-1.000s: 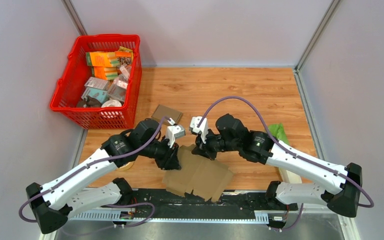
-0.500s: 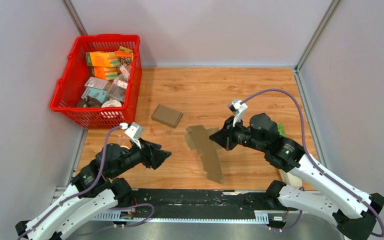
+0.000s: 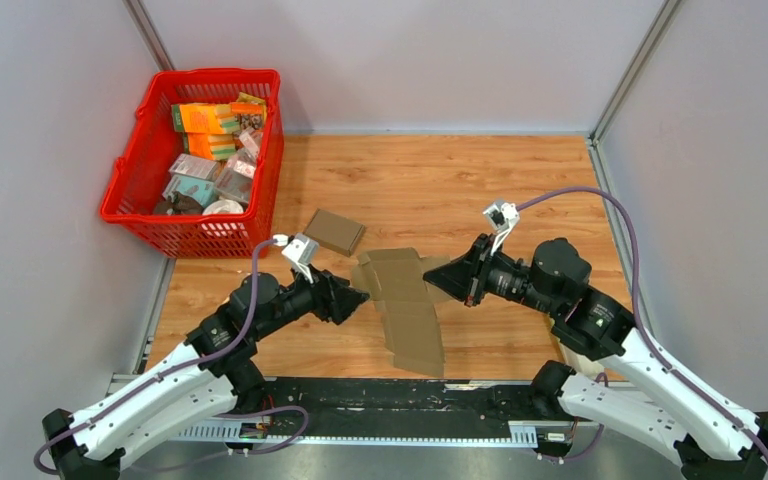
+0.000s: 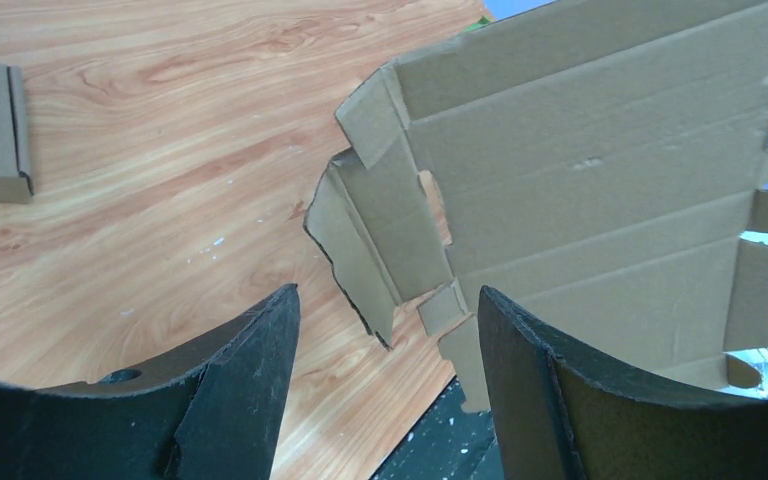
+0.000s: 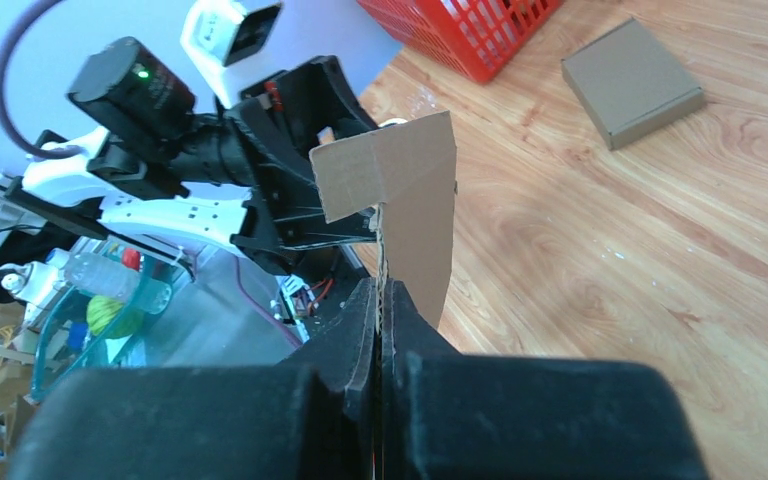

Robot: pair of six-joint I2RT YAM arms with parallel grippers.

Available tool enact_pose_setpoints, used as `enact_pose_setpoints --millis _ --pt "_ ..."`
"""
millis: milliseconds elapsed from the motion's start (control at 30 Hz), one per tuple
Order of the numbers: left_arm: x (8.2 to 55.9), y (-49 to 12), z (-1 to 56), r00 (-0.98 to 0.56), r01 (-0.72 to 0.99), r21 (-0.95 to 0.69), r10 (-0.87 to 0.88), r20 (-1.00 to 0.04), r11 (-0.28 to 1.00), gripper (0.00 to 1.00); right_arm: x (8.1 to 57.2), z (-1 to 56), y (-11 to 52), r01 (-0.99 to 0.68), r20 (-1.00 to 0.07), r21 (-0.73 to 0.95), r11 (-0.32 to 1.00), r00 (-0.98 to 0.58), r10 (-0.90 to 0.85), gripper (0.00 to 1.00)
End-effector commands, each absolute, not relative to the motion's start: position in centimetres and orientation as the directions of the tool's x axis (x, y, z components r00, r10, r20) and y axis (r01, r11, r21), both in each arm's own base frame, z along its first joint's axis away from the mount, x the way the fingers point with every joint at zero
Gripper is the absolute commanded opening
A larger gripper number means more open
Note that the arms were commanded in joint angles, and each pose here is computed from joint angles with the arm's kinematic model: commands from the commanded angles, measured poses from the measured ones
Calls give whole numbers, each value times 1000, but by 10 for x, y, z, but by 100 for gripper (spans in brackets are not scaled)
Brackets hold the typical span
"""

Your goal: Fold the paper box

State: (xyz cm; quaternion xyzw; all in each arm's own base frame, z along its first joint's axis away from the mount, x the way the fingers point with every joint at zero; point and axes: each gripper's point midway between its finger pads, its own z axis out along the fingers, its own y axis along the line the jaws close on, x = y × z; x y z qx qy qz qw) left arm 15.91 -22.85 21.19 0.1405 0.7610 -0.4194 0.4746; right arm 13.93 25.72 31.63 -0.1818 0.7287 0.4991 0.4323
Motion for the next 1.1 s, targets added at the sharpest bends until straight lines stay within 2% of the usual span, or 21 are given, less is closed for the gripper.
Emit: enact_pose_setpoints --millis 0,133,167,233,267,367,400,433,467,500,533,567,633,700,767,900,1067 --pt "162 -245 230 -485 658 -529 -236 -842 536 74 127 352 257 -740 -815 580 341 -532 230 0" --pt "158 -254 251 -444 716 -532 -292 -847 453 67 119 353 258 -759 -817 577 303 -535 215 0" --pt "155 -254 263 -412 743 -523 -329 -850 418 58 117 352 257 -763 -819 574 297 -534 210 0" --pt "152 -251 270 -394 757 -521 -361 -845 394 47 110 352 255 -780 -825 564 272 -527 202 0" --pt "151 -248 269 -389 756 -519 -363 -846 399 29 109 350 254 -782 -826 563 268 -526 203 0" --pt "147 -246 266 -387 763 -505 -341 -857 403 7 107 348 251 -787 -832 555 271 -516 204 2" --pt "143 -246 266 -386 775 -497 -330 -862 390 4 107 341 249 -779 -833 553 294 -522 185 9" --pt "141 -246 265 -383 781 -489 -320 -866 389 1 111 335 248 -778 -841 541 321 -515 168 36" --pt "139 -242 260 -384 780 -473 -283 -879 410 0 115 328 246 -799 -871 485 355 -475 122 50" --pt "137 -240 258 -382 783 -459 -259 -887 419 0 115 318 239 -787 -873 460 410 -487 44 57" --pt "134 -237 264 -370 792 -441 -243 -897 422 0 121 314 235 -778 -877 429 460 -481 5 73" --pt "131 -232 250 -378 790 -414 -172 -910 453 0 130 297 238 -777 -869 382 501 -486 -90 83" --pt "122 -224 249 -378 800 -386 -113 -919 459 0 142 283 231 -727 -812 336 599 -546 -207 96" --pt "112 -222 253 -357 834 -353 -74 -931 424 0 141 292 232 -759 -804 298 579 -526 -276 100" --pt "101 -220 256 -354 858 -334 -21 -935 391 0 139 295 244 -806 -809 267 528 -485 -332 100" --pt "91 -217 259 -363 874 -319 55 -930 367 0 124 310 274 -895 -835 296 333 -412 -365 100" --pt "74 -217 263 -354 902 -321 71 -932 287 0 123 316 296 -943 -883 267 200 -323 -341 100"
